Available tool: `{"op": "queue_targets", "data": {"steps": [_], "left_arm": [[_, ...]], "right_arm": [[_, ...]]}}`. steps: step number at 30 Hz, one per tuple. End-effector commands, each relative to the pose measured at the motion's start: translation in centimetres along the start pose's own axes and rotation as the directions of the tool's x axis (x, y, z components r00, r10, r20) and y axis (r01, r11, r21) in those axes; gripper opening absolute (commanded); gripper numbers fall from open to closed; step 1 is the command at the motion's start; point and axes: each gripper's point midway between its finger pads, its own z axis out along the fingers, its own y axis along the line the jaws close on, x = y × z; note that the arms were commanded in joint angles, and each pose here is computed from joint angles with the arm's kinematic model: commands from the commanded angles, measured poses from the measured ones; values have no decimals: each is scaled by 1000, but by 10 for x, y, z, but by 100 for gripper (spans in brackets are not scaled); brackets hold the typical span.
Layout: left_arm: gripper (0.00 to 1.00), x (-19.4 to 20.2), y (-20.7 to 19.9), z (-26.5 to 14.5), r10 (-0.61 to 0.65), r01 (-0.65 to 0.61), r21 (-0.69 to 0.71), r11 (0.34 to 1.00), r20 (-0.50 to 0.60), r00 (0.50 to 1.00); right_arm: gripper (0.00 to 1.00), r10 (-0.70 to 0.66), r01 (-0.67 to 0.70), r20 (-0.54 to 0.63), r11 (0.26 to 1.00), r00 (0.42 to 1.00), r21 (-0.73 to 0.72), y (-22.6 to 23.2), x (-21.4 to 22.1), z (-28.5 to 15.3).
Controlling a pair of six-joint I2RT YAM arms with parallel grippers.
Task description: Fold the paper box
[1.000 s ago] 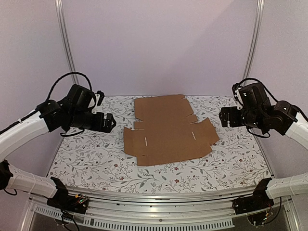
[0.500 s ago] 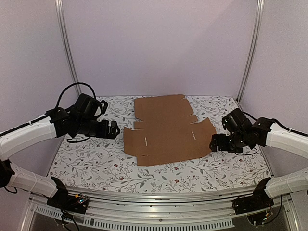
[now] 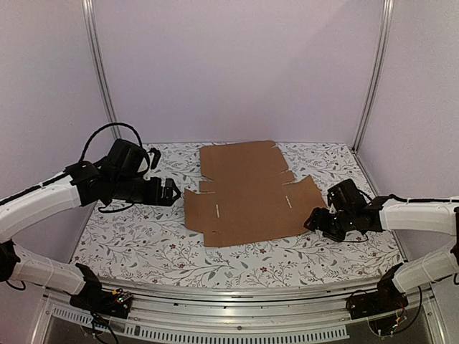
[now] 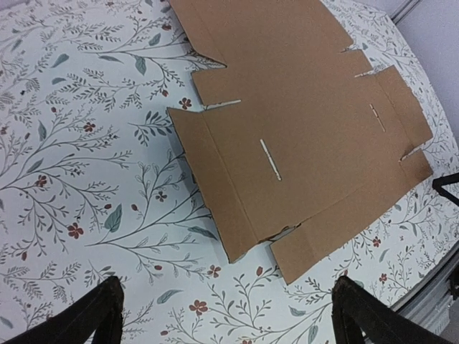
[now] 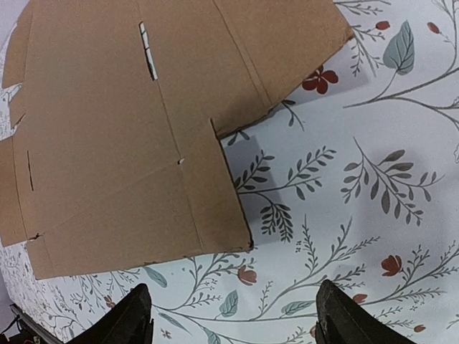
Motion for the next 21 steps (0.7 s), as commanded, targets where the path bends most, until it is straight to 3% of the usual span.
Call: {"op": "queue_targets", "data": {"steps": [1,21], "left_arm": [[100,2,-1,-6,-1,0,28,1000,12,1000],[100,-7,-14,-23,-25,20,110,994,48,999]], "right_arm": [[74,71,-60,80,990,994,-124,12,-15,10],[42,142,-91,150,948,979,-304,19,-19,31]]}}
